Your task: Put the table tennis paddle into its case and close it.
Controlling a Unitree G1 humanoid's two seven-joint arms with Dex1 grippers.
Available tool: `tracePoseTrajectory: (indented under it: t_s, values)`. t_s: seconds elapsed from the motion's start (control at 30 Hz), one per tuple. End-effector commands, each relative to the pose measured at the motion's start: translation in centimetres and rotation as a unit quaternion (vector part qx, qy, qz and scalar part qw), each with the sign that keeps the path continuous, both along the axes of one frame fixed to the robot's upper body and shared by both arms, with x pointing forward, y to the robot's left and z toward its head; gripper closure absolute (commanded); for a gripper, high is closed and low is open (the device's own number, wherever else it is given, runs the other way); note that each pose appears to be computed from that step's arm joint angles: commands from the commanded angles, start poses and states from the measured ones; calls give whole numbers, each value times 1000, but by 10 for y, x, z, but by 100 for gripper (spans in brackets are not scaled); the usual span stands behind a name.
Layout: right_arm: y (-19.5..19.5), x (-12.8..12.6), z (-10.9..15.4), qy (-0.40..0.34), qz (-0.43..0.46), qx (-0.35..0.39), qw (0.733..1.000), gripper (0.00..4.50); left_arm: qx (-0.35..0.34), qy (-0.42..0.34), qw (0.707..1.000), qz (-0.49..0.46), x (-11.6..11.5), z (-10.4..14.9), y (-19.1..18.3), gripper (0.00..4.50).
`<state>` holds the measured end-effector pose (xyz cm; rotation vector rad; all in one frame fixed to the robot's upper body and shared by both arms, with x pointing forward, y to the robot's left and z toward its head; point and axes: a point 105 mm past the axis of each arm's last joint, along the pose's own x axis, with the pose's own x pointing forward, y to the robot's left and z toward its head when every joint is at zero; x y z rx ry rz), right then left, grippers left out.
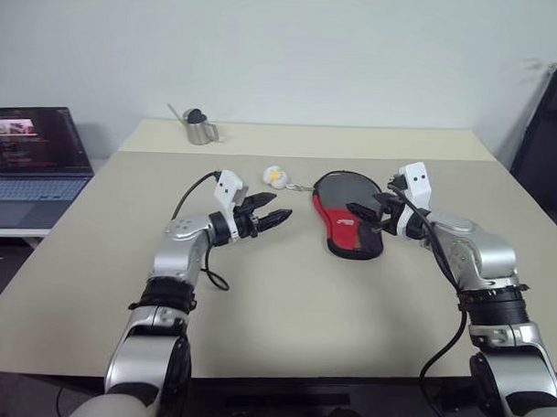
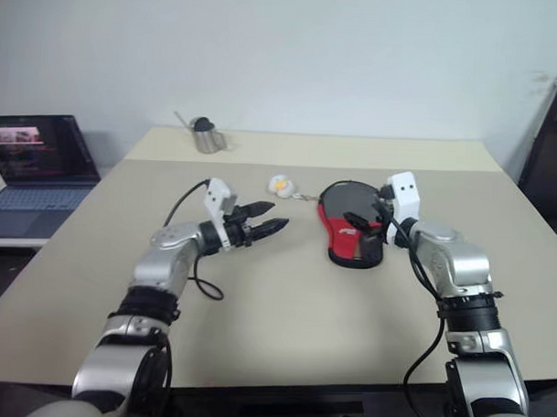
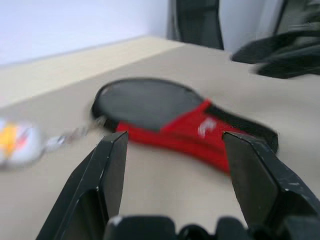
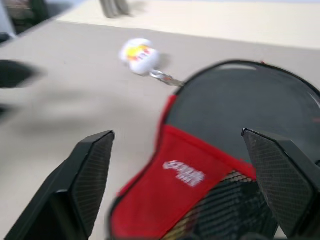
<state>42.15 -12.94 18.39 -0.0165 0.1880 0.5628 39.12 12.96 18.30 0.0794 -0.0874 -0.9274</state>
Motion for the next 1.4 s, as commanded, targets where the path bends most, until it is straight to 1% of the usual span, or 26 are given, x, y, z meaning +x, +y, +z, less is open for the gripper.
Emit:
tracePoseTrajectory:
  t_s: [0.03,0.1,0.2,0.27,0.37,0.53,0.67,0.83,1.07,1.2,1.4]
  values:
    - [-7,21,1,-13,-34,-28,999,4,-20,-49,998,-42,-34,43,-3,125]
    - [-13,29,-7,0,-48,-29,998,4,-14,-49,998,-44,-48,47,1,125]
    - [-23,38,-14,11,-67,-32,997,4,-7,-46,998,-36,-61,51,8,125]
    - [-28,40,-16,13,-68,-36,997,4,7,-47,998,-33,-70,53,14,125]
    - [-34,40,-16,13,-67,-32,997,4,25,-49,998,-23,-77,55,22,125]
    - [-51,38,-26,32,-91,-25,995,4,31,-51,998,3,-76,59,33,125]
    - [-59,40,-37,48,-116,-23,992,4,29,-56,998,5,-72,61,28,125]
    - [-60,40,-48,62,-120,-47,990,4,27,-64,998,4,-69,65,23,125]
    - [-41,42,-50,53,-74,-94,991,4,34,-66,997,1,-69,65,23,125]
    - [-27,39,-57,70,-35,-121,990,4,39,-66,997,2,-69,65,25,125]
    - [-19,35,-66,89,-9,-147,985,4,44,-65,997,6,-69,63,30,125]
